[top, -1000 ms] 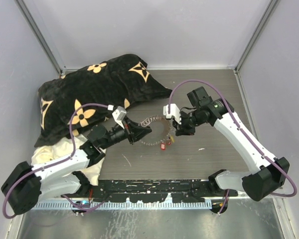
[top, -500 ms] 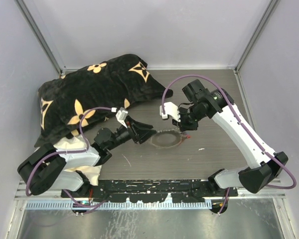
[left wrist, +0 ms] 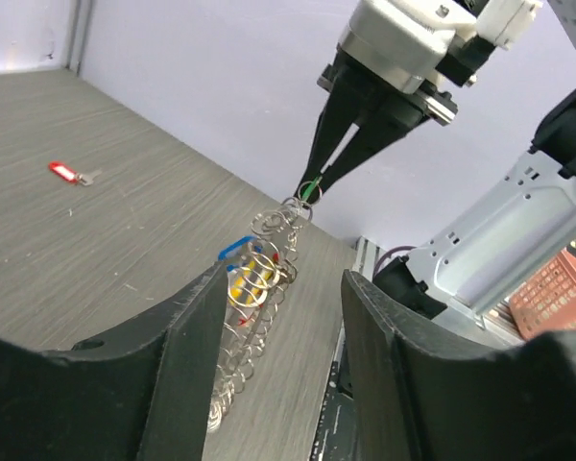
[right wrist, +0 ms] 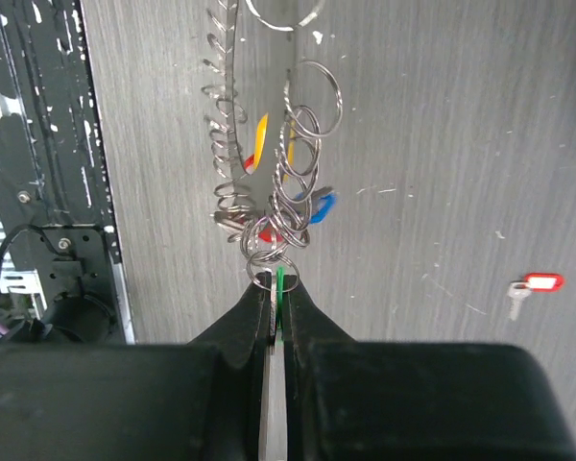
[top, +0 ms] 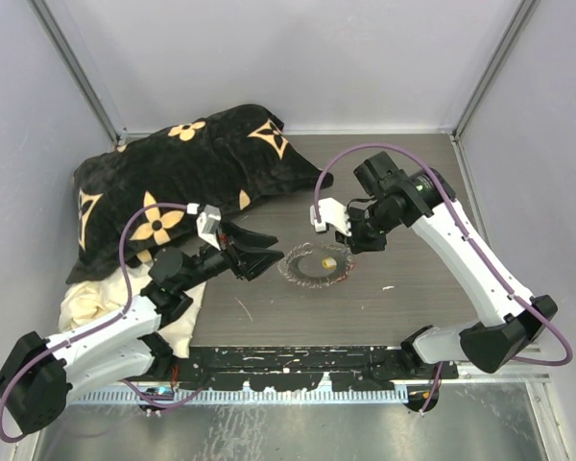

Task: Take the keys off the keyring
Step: Pick up the key from the keyring.

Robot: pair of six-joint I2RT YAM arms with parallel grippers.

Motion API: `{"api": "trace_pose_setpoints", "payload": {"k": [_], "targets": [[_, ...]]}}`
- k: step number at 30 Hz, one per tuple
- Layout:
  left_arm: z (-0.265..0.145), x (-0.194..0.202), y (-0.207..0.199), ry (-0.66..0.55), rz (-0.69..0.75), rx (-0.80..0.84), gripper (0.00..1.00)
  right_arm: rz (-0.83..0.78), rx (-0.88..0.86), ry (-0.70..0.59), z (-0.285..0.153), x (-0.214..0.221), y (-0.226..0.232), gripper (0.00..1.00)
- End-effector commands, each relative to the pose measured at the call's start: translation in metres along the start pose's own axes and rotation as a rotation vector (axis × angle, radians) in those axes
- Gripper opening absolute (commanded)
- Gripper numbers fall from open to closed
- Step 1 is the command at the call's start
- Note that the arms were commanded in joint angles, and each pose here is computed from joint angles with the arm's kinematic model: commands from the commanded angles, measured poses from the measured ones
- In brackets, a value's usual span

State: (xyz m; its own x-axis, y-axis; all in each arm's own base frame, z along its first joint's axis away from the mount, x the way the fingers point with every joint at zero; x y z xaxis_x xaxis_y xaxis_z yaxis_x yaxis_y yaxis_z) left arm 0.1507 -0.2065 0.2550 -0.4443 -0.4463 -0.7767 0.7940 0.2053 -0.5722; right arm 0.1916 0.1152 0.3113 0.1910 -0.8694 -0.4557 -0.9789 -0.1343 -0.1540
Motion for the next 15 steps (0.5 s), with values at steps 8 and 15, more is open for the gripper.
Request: {"api": "trace_pose_setpoints", "payload": {"k": [8,15], "targets": [[0.026,-0.027,-0.034,0.04,-0.189,0.098,0.43,-0.2,0.147,-0.066,-0.037,-0.022,-0.015,0.01],[0.05,-0.036,-0.018,0.1,-0.022,0.009,0.66,-0.337,0.125,-0.112,-0.037,-0.022,-0.004,0.01]]}}
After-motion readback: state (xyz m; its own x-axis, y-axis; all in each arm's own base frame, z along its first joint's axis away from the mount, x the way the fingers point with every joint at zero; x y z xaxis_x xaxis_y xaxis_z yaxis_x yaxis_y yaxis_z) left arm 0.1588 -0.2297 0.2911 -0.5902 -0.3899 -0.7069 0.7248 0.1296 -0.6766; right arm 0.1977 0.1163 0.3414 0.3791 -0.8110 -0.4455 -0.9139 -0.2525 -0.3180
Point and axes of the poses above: each gripper's point midway between its finger pads, its own z axis out along the fingers, its own y axis along the line the jaws close on, x = y × z, the point moved 9 cm from there along -z, back along the fingers, and after that the axes turned 9 degrees about -z, right-handed, at the moved point
